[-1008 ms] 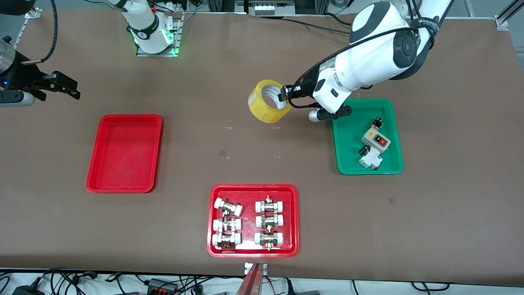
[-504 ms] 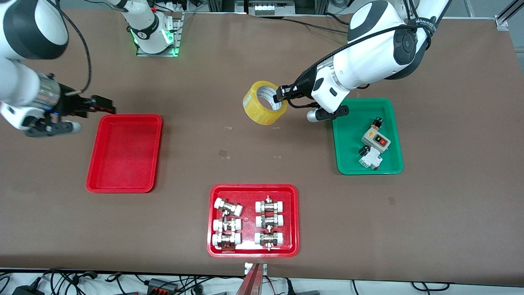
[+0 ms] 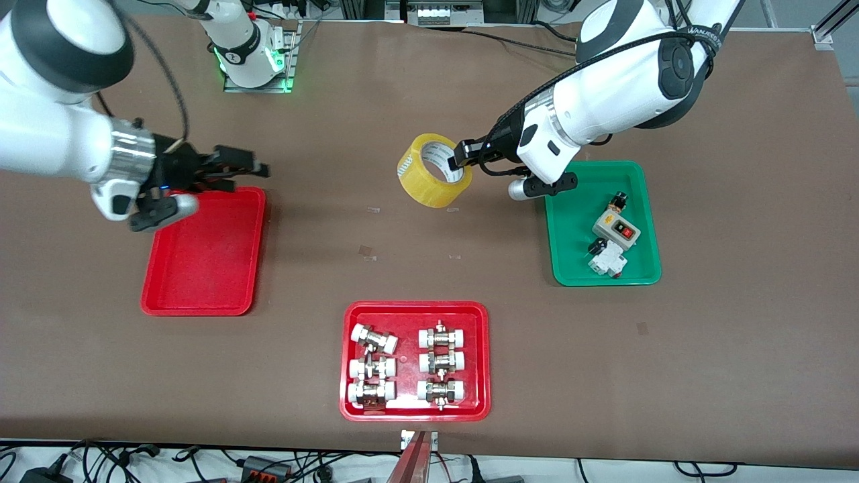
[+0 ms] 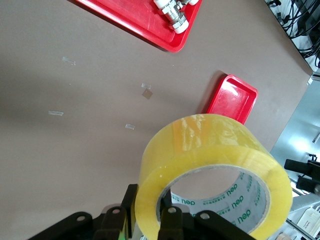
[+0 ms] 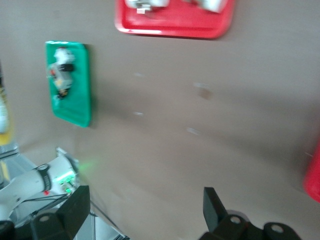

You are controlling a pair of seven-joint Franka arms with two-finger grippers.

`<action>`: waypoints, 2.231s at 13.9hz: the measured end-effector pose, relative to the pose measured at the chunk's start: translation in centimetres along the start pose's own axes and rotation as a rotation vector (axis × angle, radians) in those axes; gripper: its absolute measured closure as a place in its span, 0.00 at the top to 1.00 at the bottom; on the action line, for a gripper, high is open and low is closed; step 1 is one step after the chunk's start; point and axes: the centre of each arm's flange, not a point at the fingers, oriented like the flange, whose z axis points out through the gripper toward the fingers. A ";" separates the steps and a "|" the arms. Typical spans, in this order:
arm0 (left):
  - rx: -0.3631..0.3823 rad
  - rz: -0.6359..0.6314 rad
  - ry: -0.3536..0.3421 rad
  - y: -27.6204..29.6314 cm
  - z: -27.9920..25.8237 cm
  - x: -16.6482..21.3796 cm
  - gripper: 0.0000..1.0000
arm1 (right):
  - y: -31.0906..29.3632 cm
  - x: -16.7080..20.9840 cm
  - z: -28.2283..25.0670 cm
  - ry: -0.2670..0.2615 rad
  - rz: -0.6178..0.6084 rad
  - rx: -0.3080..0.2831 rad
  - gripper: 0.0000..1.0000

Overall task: Left arm passes tape to right arm into tray
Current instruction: 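Hold the tape with the left gripper while the right gripper reaches it, then close the right gripper on the tape roll beside the left gripper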

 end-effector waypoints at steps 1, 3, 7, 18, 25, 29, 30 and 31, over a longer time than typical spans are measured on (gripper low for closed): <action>0.000 -0.001 0.000 0.0 0.0 0.0 0.22 | -2.3 0.3 0.6 -0.001 -0.027 0.038 1.00; 0.001 -0.006 -0.001 0.1 0.1 -0.1 0.22 | -5.5 0.9 1.8 0.017 -0.047 0.143 1.00; 0.002 -0.014 -0.005 0.3 0.3 -0.4 0.22 | -9.0 2.4 4.6 0.086 -0.054 0.233 1.00; -0.005 -0.014 0.001 0.4 0.2 -0.5 0.22 | -15.5 2.2 8.8 0.117 -0.060 0.269 1.00; -0.005 -0.015 0.001 0.4 0.2 -0.5 0.22 | -15.5 2.6 10.5 0.094 -0.056 0.263 1.00; -0.005 -0.015 0.001 0.4 0.2 -0.5 0.22 | -15.5 2.8 10.7 0.092 -0.056 0.262 1.00; -0.005 -0.015 0.001 0.4 0.2 -0.5 0.22 | -15.5 2.8 10.7 0.094 -0.057 0.263 1.00; -0.005 -0.015 0.001 0.4 0.2 -0.5 0.22 | -15.5 2.8 10.6 0.094 -0.058 0.263 0.96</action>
